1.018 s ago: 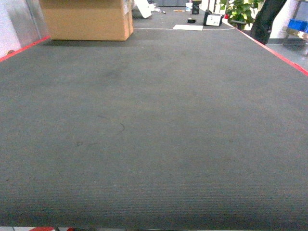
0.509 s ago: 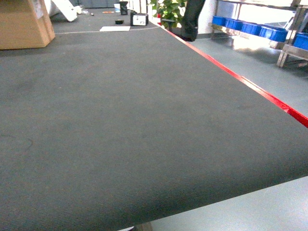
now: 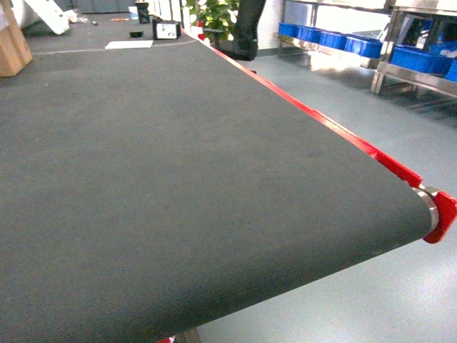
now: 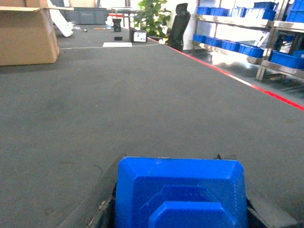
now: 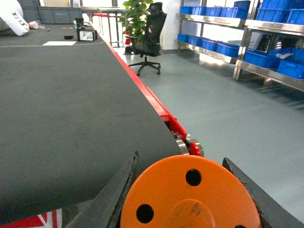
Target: Sort blue parts and orange caps into right shelf containers
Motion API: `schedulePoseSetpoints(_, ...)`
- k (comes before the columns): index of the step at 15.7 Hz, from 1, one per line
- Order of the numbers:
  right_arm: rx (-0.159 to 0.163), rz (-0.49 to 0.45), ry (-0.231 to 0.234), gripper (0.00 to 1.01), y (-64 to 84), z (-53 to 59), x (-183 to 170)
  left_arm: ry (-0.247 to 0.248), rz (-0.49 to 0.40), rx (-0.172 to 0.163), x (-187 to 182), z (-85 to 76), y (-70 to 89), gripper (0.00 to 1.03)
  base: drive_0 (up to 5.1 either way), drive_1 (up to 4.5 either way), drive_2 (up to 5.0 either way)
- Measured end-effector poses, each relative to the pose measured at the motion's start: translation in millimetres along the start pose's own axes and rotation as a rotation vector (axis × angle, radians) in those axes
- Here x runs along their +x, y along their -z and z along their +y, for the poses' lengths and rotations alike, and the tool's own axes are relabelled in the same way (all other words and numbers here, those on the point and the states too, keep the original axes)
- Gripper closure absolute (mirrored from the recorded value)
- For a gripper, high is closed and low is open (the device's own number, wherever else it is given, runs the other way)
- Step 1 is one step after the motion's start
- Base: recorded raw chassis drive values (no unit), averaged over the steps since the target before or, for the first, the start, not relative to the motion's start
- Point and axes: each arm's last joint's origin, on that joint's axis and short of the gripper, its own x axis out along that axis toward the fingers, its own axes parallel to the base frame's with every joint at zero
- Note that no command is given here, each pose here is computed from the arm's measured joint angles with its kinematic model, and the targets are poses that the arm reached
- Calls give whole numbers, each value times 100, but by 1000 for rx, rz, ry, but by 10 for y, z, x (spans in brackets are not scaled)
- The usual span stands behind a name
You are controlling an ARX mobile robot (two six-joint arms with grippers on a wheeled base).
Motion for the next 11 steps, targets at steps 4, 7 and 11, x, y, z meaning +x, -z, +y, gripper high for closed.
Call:
schedulePoseSetpoints(4,0,0,0,56,0,0,0,0,0,0,0,0,0,59,-181,-181,-181)
schedulePoseSetpoints(7,0,0,0,56,0,0,0,0,0,0,0,0,0,59,-181,-181,-181)
schedulePoseSetpoints(11,0,0,0,56,0,0,0,0,0,0,0,0,0,59,-181,-181,-181)
